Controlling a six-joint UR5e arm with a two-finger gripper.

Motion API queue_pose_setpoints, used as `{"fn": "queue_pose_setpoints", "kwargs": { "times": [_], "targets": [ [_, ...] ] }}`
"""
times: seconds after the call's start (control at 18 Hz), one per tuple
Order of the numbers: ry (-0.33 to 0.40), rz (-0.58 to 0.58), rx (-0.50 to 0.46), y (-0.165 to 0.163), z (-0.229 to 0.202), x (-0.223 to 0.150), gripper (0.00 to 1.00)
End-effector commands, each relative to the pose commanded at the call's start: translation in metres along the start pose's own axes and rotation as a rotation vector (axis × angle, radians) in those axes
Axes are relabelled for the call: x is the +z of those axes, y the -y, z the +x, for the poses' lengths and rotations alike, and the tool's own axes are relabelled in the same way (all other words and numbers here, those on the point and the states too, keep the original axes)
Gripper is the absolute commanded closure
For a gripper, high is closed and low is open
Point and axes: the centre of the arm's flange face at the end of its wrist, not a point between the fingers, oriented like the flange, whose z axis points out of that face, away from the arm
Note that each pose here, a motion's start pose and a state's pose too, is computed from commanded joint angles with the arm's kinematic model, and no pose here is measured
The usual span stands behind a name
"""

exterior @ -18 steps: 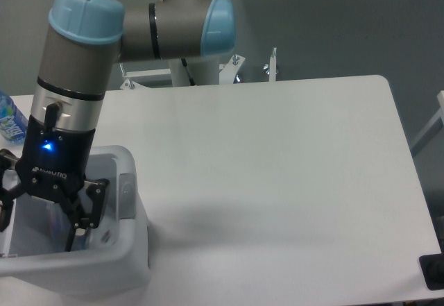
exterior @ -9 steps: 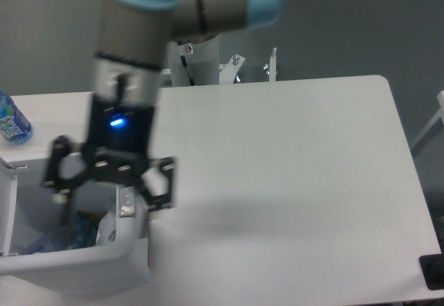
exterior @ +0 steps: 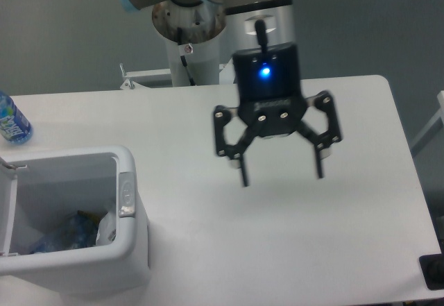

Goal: Place the trash in the trash can
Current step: 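Open the gripper to drop the bottle and raise the gripper away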

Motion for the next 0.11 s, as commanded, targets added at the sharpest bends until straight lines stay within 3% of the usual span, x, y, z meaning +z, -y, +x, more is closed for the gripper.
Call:
{"fn": "queue_pose_setpoints", "kwargs": {
  "times": [0.11],
  "targets": [
    [0.0,-0.024,0.033,-0.0032,-0.0015,0.0011,0.0]
  ]
}}
